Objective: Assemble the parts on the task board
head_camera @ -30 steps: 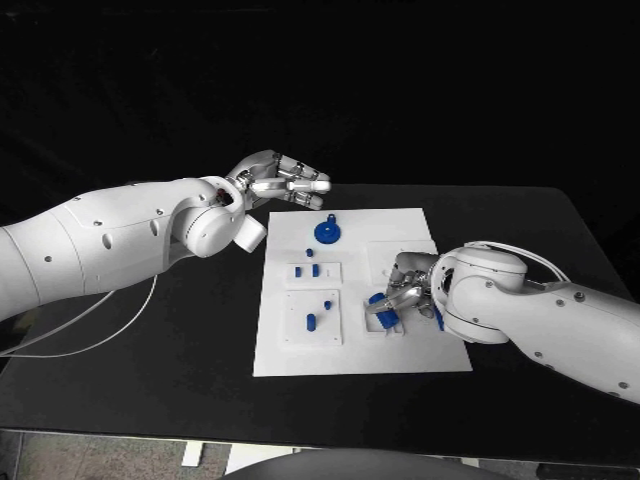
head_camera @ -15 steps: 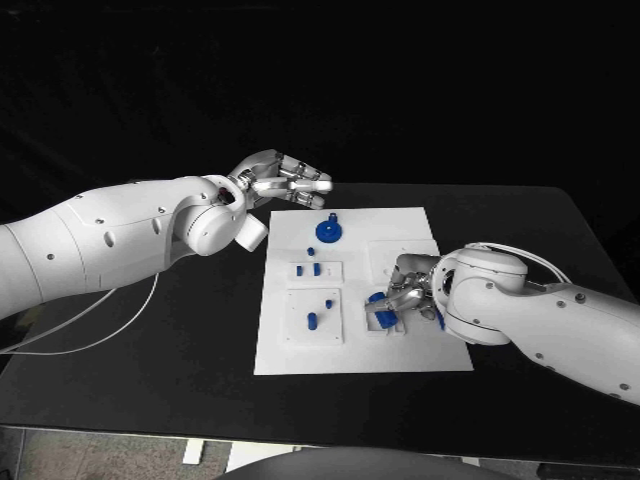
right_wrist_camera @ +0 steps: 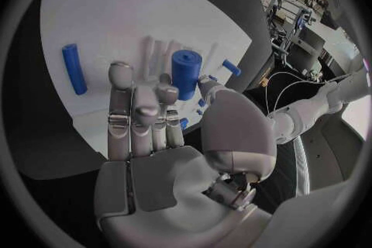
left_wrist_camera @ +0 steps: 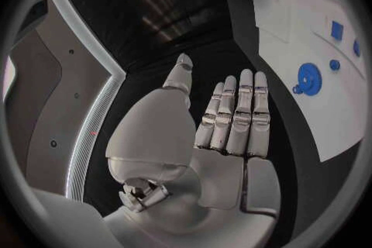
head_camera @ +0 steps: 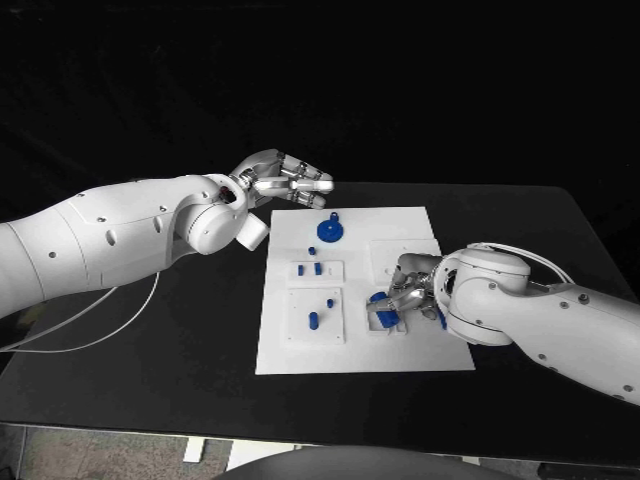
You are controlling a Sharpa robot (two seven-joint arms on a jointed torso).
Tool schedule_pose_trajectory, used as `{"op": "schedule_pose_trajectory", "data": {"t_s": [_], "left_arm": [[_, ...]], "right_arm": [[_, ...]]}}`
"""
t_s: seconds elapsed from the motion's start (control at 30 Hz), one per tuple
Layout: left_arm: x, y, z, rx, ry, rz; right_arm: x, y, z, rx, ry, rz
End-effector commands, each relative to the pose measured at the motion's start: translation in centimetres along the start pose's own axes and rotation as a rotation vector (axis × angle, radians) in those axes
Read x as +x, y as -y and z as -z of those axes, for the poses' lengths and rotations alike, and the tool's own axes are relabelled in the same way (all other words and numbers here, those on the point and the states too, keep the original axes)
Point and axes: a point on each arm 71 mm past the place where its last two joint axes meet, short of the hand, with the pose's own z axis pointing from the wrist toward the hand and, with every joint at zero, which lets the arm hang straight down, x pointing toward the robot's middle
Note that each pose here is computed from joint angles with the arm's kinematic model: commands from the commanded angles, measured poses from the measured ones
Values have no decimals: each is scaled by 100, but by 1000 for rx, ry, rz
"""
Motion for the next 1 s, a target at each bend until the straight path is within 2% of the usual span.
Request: {"op": "schedule_pose_trajectory", "data": {"t_s": [0.03, 1.0], "left_arm": [[23, 14, -7, 5, -18, 0], [16, 8, -9, 1, -19, -4]], "right_arm": [[5, 27, 1, 22, 9, 14], [-2, 36, 20, 19, 21, 15]]}}
